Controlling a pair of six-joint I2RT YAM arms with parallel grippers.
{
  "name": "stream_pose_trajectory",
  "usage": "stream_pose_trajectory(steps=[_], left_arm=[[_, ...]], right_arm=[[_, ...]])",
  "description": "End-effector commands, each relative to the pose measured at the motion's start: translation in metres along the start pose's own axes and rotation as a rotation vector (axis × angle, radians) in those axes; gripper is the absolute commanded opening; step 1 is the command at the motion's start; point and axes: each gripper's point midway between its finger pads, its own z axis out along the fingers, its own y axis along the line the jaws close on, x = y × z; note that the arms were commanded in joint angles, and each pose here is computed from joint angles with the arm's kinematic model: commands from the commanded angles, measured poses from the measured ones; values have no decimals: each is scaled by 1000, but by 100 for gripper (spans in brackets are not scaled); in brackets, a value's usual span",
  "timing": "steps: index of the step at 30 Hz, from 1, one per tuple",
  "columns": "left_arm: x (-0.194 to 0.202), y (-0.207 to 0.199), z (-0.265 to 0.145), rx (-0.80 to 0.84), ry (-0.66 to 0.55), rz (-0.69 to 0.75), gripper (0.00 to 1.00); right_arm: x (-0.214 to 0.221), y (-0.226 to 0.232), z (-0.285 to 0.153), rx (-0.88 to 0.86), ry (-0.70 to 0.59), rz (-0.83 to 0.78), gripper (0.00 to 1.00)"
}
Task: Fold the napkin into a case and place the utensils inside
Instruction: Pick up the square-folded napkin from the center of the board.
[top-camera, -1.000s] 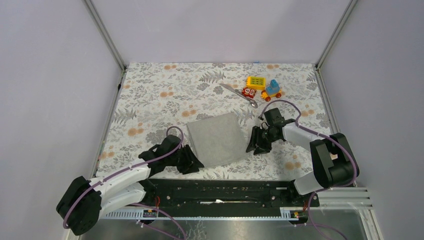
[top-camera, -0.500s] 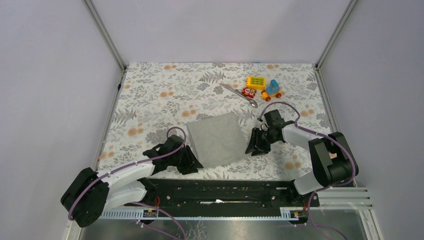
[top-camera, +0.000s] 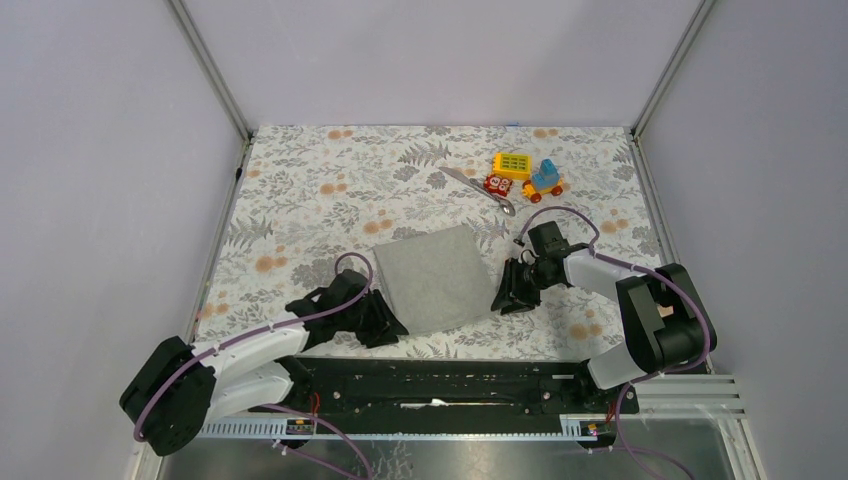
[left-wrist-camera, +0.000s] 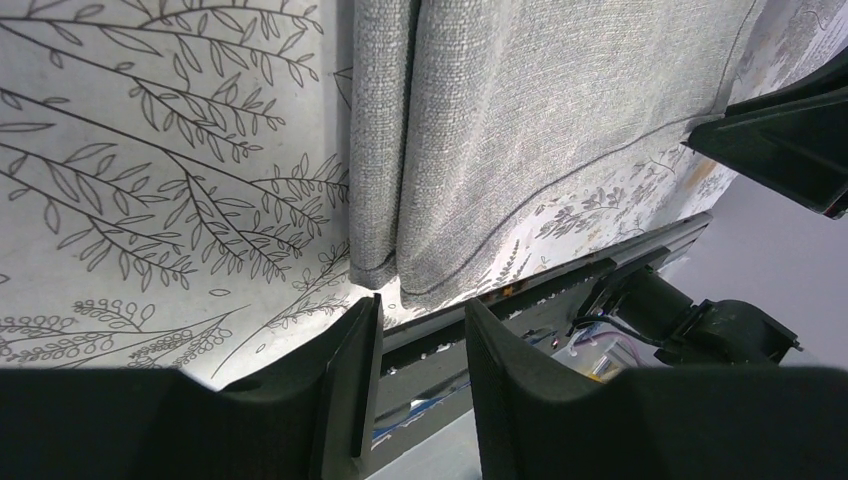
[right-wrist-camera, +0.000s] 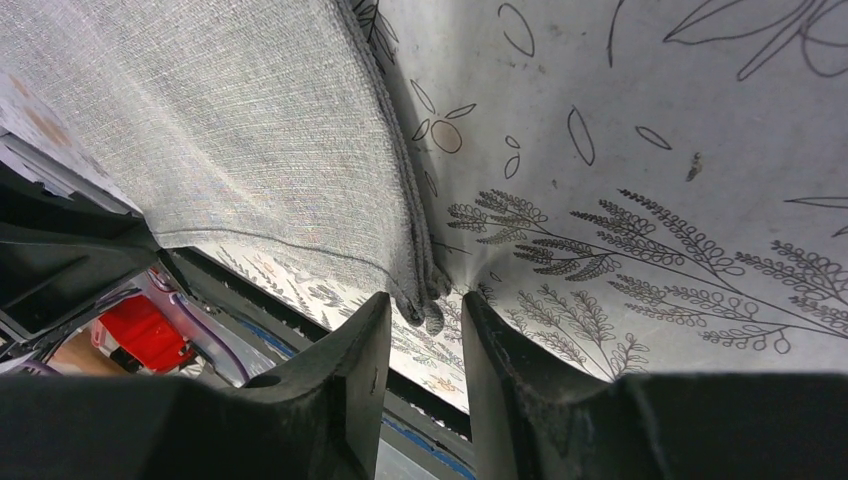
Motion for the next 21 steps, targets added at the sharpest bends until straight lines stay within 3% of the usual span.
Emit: stream_pose_trajectory(steps=[1, 10, 21], left_arm=[[-9, -26, -3, 67, -35, 6, 42], [-10, -24, 4, 61, -31, 11, 39], [-10, -24, 3, 58, -32, 28, 21]], right_arm=[[0, 6, -4, -24, -7, -13, 39], [1, 7, -3, -30, -1, -17, 38], [-1, 9, -8, -25, -8, -29, 30]])
